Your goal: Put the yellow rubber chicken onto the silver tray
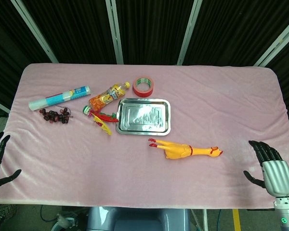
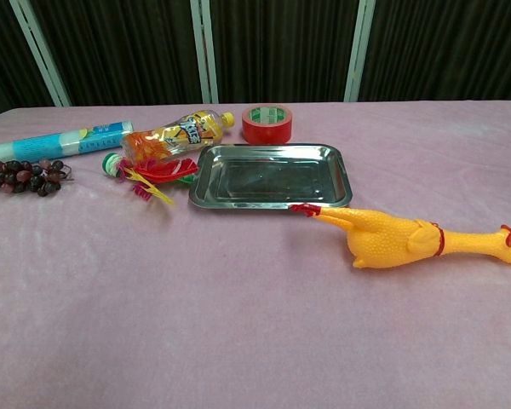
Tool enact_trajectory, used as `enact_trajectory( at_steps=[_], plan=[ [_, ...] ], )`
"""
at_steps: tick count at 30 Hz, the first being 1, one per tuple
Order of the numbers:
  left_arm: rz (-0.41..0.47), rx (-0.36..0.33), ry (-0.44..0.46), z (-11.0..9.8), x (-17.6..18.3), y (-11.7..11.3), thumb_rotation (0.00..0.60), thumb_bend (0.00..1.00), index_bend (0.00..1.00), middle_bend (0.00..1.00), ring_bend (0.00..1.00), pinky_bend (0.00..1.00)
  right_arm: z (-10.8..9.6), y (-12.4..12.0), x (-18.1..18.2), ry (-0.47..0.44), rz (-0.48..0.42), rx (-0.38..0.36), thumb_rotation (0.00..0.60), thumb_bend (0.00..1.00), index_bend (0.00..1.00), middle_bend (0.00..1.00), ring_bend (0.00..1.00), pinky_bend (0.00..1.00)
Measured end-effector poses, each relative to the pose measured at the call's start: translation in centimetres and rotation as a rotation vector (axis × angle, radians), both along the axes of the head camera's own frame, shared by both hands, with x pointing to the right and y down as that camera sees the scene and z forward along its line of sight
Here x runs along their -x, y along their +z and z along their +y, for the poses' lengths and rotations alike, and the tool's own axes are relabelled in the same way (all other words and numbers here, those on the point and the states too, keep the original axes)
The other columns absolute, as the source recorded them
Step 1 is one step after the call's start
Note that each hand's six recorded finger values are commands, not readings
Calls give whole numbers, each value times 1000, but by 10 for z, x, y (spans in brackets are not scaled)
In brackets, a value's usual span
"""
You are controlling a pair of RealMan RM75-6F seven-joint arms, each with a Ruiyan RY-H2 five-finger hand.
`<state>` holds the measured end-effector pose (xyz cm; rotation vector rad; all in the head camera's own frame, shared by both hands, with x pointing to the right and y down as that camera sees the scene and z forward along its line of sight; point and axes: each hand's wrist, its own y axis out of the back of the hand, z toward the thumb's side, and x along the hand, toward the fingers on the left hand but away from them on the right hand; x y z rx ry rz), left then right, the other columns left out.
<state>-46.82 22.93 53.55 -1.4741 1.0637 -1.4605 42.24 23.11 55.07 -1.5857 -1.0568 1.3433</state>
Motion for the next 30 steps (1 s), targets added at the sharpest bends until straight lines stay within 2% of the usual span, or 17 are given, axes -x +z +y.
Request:
enact_trajectory(
  at_steps=[5, 11, 21, 30],
  plan=[
    [0, 11, -4, 1, 0, 0, 600, 91, 37, 0, 0, 29, -3, 0, 5, -15, -16, 2, 600, 211, 126, 177, 156, 222],
    [3, 24, -7, -1, -1, -1, 600, 91, 37, 0, 0, 29, -13, 8, 24, -87, -42, 34, 600, 212, 126, 177, 156, 222],
    [3, 33, -8, -4, -2, -1, 600, 91, 37, 0, 0, 29, -40, 41, 63, -224, -59, 140, 600, 212, 126, 177, 156, 222],
    [4, 42, -2, -9, -3, 2, 600, 91, 37, 0, 0, 29, -46, 77, 101, -345, -32, 230, 600, 212, 171, 177, 156, 222]
  ],
)
